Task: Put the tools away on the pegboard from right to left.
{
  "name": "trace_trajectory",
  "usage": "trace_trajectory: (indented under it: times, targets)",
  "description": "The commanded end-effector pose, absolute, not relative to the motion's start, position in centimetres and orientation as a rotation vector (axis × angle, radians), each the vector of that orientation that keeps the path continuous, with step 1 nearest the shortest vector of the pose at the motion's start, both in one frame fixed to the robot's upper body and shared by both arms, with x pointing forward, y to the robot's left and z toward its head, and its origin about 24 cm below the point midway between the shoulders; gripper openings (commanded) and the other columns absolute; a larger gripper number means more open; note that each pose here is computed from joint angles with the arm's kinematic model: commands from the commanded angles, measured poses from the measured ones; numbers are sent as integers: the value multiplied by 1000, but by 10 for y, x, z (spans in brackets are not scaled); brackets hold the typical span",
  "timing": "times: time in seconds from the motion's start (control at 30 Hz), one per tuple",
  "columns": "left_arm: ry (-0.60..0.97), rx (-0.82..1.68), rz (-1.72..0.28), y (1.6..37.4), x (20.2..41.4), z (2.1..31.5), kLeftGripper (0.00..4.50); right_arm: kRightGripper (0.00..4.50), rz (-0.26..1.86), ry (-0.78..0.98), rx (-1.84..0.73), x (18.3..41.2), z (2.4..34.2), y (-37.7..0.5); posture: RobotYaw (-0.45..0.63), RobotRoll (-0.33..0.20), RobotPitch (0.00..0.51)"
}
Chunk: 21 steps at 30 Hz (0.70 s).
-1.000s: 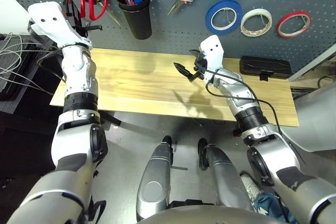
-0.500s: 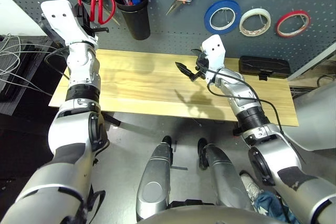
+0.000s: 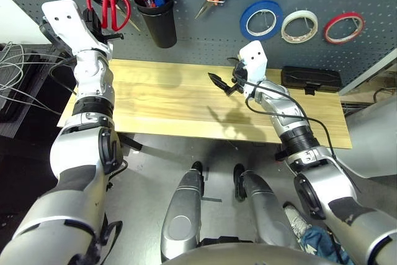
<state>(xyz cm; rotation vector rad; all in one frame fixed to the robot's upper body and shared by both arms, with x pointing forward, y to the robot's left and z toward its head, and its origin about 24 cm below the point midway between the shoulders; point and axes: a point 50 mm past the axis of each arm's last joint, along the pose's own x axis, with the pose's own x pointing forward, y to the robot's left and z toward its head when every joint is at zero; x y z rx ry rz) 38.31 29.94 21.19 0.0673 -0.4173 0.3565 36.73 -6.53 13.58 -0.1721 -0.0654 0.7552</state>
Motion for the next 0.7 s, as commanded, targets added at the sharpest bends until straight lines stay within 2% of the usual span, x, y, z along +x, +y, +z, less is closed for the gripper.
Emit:
trace_trajectory:
  times: [0.03, 0.2, 0.27, 0.7]
  targets:
    - [-425, 53, 362, 298, 379, 199, 2144, 4500, 724, -73, -151, 367, 132, -71, 65, 0, 246]
    - [-453, 100, 291, 284, 376, 190, 3902, 4500, 651, -114, -113, 370, 134, -79, 76, 0, 226]
    - [-441, 110, 268, 280, 374, 182, 4474, 4500, 610, -121, -90, 373, 132, -85, 78, 0, 213]
    - [-220, 108, 100, 248, 350, 115, 4474, 4500, 244, -8, 93, 376, 89, -134, 67, 0, 218]
